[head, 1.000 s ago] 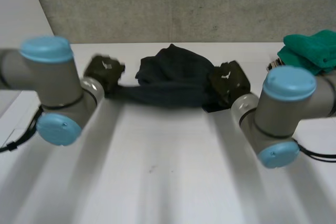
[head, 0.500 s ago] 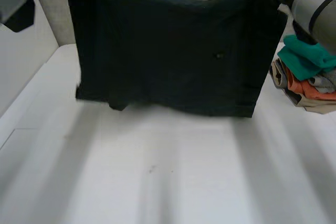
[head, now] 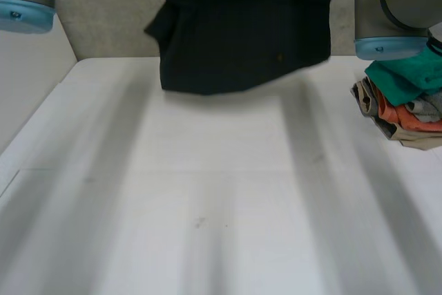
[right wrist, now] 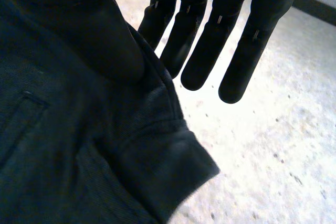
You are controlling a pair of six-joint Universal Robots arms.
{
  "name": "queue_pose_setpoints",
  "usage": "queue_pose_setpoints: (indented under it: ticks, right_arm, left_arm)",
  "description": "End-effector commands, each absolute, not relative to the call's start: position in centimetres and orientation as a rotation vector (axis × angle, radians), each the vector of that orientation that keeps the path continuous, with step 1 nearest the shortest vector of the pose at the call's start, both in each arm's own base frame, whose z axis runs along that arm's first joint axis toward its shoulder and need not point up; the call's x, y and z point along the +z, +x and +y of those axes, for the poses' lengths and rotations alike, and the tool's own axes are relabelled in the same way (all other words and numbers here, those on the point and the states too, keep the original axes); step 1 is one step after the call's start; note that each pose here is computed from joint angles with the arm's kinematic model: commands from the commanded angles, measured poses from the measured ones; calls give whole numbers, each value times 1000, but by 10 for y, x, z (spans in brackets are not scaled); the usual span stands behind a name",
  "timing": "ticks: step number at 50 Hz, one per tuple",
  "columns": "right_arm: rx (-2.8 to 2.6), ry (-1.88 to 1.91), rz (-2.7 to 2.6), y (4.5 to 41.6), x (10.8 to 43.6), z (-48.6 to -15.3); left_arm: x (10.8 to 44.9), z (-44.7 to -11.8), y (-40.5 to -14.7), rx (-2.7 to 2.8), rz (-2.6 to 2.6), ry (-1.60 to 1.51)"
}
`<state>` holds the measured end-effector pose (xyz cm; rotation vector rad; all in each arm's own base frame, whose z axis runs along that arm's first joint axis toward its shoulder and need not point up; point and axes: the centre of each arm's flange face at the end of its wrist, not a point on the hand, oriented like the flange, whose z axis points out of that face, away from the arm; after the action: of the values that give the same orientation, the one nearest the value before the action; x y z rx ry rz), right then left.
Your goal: Fold the laundry.
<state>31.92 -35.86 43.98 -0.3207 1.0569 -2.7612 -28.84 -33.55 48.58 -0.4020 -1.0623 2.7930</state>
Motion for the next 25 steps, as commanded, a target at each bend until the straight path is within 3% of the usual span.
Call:
queue_pose_setpoints:
  ticks: [1,4,8,13,17,25]
  right_arm:
    - [-2614,-490,1233,325,402,-361]
    - [-2530,-538,1335,323,378,-365]
    - [-2308,-670,1547,323,322,-361]
    - [-1999,-860,1819,315,236,-342]
    - [-1850,-950,1992,299,194,-324]
    - [-1483,-1147,2235,274,185,-260]
  left_arm:
    - [437,-338,-279,2687,-1323,-479]
    - [411,-337,-277,2626,-1436,-520]
    - [361,-330,-276,2487,-1626,-606]
    - [293,-309,-276,2265,-1829,-773]
    - [255,-290,-272,2113,-1956,-899]
    - [226,-243,-250,1791,-2214,-1108]
